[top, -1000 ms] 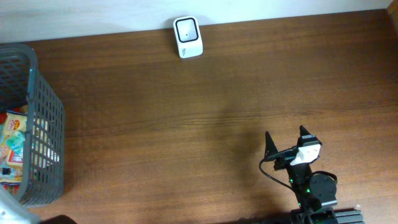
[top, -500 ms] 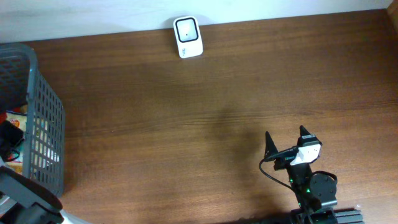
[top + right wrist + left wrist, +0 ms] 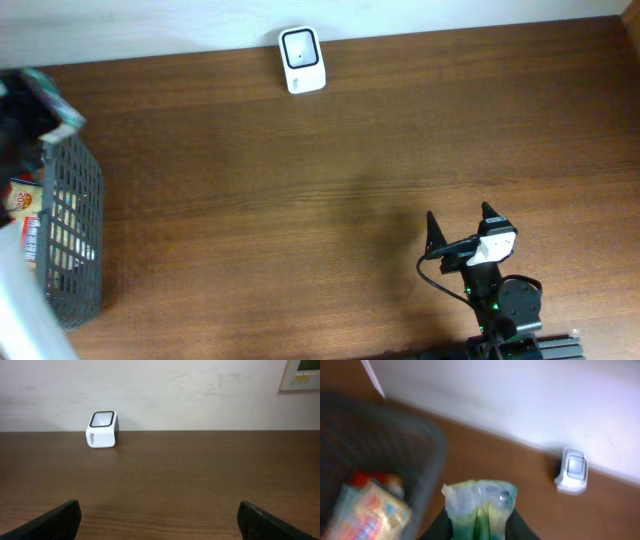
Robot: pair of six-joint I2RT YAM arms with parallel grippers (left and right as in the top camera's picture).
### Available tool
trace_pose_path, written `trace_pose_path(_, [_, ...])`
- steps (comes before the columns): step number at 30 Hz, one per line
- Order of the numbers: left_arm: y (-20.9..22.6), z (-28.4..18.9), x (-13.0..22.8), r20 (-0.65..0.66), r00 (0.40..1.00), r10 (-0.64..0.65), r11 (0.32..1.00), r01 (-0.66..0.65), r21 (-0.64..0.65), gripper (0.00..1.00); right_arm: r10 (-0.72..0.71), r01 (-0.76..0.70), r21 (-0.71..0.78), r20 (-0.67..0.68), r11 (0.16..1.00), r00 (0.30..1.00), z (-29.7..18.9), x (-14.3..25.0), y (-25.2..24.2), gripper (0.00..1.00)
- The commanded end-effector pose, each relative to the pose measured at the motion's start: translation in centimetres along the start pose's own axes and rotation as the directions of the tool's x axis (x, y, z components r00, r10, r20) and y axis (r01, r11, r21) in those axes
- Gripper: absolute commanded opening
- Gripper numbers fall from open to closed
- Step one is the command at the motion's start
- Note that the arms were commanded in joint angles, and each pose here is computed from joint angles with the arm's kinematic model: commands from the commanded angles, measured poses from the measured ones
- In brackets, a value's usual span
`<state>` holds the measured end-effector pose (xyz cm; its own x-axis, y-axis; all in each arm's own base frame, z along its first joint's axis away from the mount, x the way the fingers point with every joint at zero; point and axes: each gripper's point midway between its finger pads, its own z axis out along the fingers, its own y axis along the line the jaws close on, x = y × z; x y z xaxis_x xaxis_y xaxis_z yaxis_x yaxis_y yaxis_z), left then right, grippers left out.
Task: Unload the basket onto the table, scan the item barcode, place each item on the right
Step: 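Take the green tissue pack from the basket and place it on the table, then grasp the yellow snack bag in the basket and place it on the table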
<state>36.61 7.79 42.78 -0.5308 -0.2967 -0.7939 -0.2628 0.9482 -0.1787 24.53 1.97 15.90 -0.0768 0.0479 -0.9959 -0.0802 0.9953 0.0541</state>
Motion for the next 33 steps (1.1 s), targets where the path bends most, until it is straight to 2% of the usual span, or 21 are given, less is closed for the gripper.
trace_pose_path(1, [-8.3, 7.6, 11.6, -0.390, 0.901, 0.189, 0.977, -0.133, 0.168, 0.16, 0.004, -0.004, 0.018, 0.001, 1.000, 1.000, 0.0, 0.2, -0.4, 0.98])
trace_pose_path(3, [-10.6, 11.2, 17.3, -0.515, 0.825, 0.231, 0.969, -0.146, 0.200, 0.16, 0.004, -0.004, 0.018, 0.001, 1.000, 1.000, 0.0, 0.2, -0.4, 0.98])
trace_pose_path(5, [-14.7, 15.4, 24.7, -0.619, 0.738, 0.268, 0.956, -0.122, 0.268, 0.15, 0.004, -0.004, 0.018, 0.001, 1.000, 1.000, 0.0, 0.2, -0.4, 0.98])
trace_pose_path(7, [-16.6, 17.5, 29.4, -0.674, 0.678, 0.292, 0.951, -0.132, 0.279, 0.15, 0.004, -0.004, 0.018, 0.001, 1.000, 1.000, 0.0, 0.2, -0.4, 0.98])
trace_pose_path(9, [-18.2, 18.7, 32.4, -0.697, 0.636, 0.332, 0.940, -0.158, 0.304, 0.17, 0.004, -0.004, 0.018, 0.001, 1.000, 1.000, 0.0, 0.2, -0.4, 0.98])
trace_pose_path(10, [-19.3, 19.3, 33.7, -0.694, 0.625, 0.356, 0.931, -0.171, 0.324, 0.22, 0.004, -0.004, 0.018, 0.001, 1.000, 1.000, 0.0, 0.2, -0.4, 0.98])
trace_pose_path(11, [-19.9, 19.5, 34.1, -0.686, 0.626, 0.371, 0.924, -0.179, 0.337, 0.37, 0.004, -0.004, 0.018, 0.001, 1.000, 1.000, 0.0, 0.2, -0.4, 0.98])
trace_pose_path(12, [-20.3, 19.6, 34.1, -0.674, 0.634, 0.380, 0.921, -0.188, 0.342, 0.57, 0.004, -0.004, 0.018, 0.001, 1.000, 1.000, 0.0, 0.2, -0.4, 0.98])
trace_pose_path(13, [-20.7, 19.6, 33.5, -0.656, 0.650, 0.384, 0.918, -0.193, 0.346, 0.82, 0.004, -0.004, 0.018, 0.001, 1.000, 1.000, 0.0, 0.2, -0.4, 0.98])
trace_pose_path(14, [-21.0, 19.6, 32.1, -0.639, 0.670, 0.379, 0.920, -0.196, 0.340, 0.99, 0.004, -0.004, 0.018, 0.001, 1.000, 1.000, 0.0, 0.2, -0.4, 0.98])
trace_pose_path(17, [-19.6, 18.2, 24.5, -0.546, 0.764, 0.345, 0.935, -0.229, 0.270, 0.99, 0.004, -0.004, 0.018, 0.001, 1.000, 1.000, 0.0, 0.2, -0.4, 0.98])
trace_pose_path(20, [-16.6, 13.1, 12.4, -0.319, 0.903, 0.288, 0.957, -0.259, 0.131, 0.99, 0.004, -0.004, 0.018, 0.001, 1.000, 1.000, 0.0, 0.2, -0.4, 0.98])
trace_pose_path(22, [-11.3, 8.1, 4.6, -0.128, 0.970, 0.209, 0.976, -0.216, -0.042, 0.99, 0.004, -0.004, 0.018, 0.001, 1.000, 1.000, 0.0, 0.2, -0.4, 0.98])
trace_pose_path(23, [-6.7, 5.0, 0.9, -0.018, 0.990, 0.138, 0.975, -0.139, -0.172, 0.99, 0.004, -0.004, 0.018, 0.001, 1.000, 1.000, 0.0, 0.2, -0.4, 0.98])
trace_pose_path(24, [-3.2, 3.1, -1.0, 0.065, 0.996, 0.059, 0.964, -0.040, -0.264, 0.99, 0.004, -0.004, 0.018, 0.001, 1.000, 1.000, 0.0, 0.2, -0.4, 0.98])
trace_pose_path(26, [3.7, 0.1, -3.2, 0.181, 0.981, -0.069, 0.911, 0.136, -0.390, 0.99, 0.004, -0.004, 0.018, 0.001, 1.000, 1.000, 0.0, 0.2, -0.4, 0.98])
trace_pose_path(29, [15.5, -1.0, -2.7, 0.256, 0.935, -0.245, 0.744, 0.350, -0.569, 0.99, 0.004, -0.004, 0.018, 0.001, 1.000, 1.000, 0.0, 0.2, -0.4, 0.98])
trace_pose_path(30, [18.9, 0.1, -1.2, 0.226, 0.927, -0.301, 0.702, 0.375, -0.605, 0.99, 0.004, -0.004, 0.018, 0.001, 1.000, 1.000, 0.0, 0.2, -0.4, 0.99])
trace_pose_path(32, [22.5, 2.4, 2.0, 0.142, 0.910, -0.390, 0.667, 0.385, -0.638, 0.99, 0.004, -0.004, 0.018, 0.001, 1.000, 1.000, 0.0, 0.2, -0.4, 0.98])
trace_pose_path(33, [24.7, 4.1, 4.8, 0.065, 0.895, -0.441, 0.652, 0.370, -0.662, 0.99, 0.004, -0.004, 0.018, 0.001, 1.000, 1.000, 0.0, 0.2, -0.4, 0.99])
